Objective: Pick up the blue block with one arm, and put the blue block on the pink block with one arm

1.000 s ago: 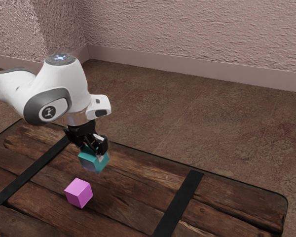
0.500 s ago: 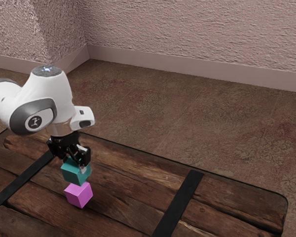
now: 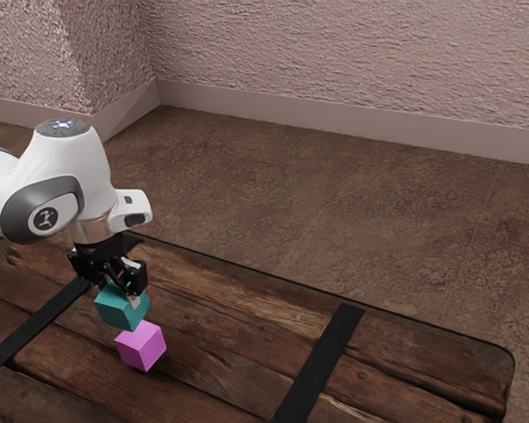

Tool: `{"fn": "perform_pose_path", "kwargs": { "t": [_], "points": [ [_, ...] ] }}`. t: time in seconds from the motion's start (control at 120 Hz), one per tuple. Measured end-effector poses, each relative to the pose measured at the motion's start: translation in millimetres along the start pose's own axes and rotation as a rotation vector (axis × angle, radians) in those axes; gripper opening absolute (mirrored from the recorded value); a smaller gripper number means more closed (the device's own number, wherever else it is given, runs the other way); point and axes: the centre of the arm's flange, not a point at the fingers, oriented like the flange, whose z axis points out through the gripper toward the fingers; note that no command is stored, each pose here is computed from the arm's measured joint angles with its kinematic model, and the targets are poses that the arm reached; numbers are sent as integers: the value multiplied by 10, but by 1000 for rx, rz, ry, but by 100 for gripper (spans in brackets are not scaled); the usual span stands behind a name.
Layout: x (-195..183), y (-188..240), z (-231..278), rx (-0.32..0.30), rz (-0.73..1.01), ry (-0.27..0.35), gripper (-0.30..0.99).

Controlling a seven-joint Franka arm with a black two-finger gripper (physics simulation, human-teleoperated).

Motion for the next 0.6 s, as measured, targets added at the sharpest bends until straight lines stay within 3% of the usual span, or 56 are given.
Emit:
{"fn": "perform_pose_path", "kwargs": {
  "t": [0.417,0.6],
  "points": [
    [74,-48,-23,-6,12,34,21],
    [79,-43,-28,-17,28,36,42]
  ]
}}
